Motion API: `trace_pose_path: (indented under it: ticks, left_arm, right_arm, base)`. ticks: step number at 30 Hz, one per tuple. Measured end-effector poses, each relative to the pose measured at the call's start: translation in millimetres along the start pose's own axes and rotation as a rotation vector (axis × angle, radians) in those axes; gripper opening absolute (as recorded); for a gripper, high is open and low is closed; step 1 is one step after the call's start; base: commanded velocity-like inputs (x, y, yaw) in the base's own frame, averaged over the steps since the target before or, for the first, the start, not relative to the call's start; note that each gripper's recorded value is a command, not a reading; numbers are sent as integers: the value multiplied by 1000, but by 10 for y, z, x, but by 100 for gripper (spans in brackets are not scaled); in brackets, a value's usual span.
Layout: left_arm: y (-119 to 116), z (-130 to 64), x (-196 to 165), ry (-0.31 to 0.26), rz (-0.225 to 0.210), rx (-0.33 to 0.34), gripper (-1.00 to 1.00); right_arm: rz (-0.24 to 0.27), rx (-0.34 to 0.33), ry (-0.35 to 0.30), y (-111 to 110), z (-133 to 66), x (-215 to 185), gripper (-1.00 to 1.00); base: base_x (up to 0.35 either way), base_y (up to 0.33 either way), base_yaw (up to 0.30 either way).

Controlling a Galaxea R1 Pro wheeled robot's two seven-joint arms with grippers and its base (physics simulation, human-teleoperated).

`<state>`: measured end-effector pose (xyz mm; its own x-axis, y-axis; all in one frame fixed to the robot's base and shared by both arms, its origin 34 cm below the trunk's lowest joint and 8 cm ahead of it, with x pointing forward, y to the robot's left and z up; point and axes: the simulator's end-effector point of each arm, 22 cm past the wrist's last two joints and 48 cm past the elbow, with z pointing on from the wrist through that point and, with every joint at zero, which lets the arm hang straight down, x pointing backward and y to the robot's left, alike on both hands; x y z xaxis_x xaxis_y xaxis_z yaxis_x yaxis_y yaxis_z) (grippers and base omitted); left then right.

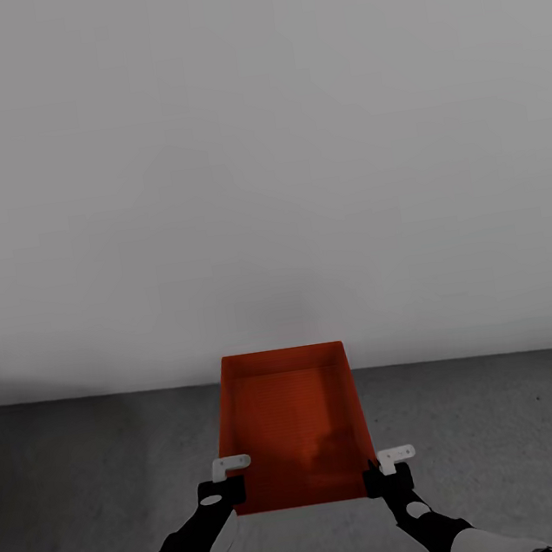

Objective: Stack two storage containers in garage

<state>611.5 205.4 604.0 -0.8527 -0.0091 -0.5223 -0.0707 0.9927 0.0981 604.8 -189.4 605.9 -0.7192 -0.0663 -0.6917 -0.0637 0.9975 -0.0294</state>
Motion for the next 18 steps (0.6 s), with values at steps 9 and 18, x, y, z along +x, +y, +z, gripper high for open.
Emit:
trace_pose_path:
  ticks: [9, 18]
  left_arm:
    - [-4, 34, 76, 15, 2, 0, -100]
    - [-7, 68, 150, 29, 4, 0, -100]
  right_arm:
    - [0, -1, 15, 5, 17, 81, -100]
    - [1, -2, 29, 10, 34, 160, -100]
  base:
    - [0, 0, 0]
    - [0, 0, 0]
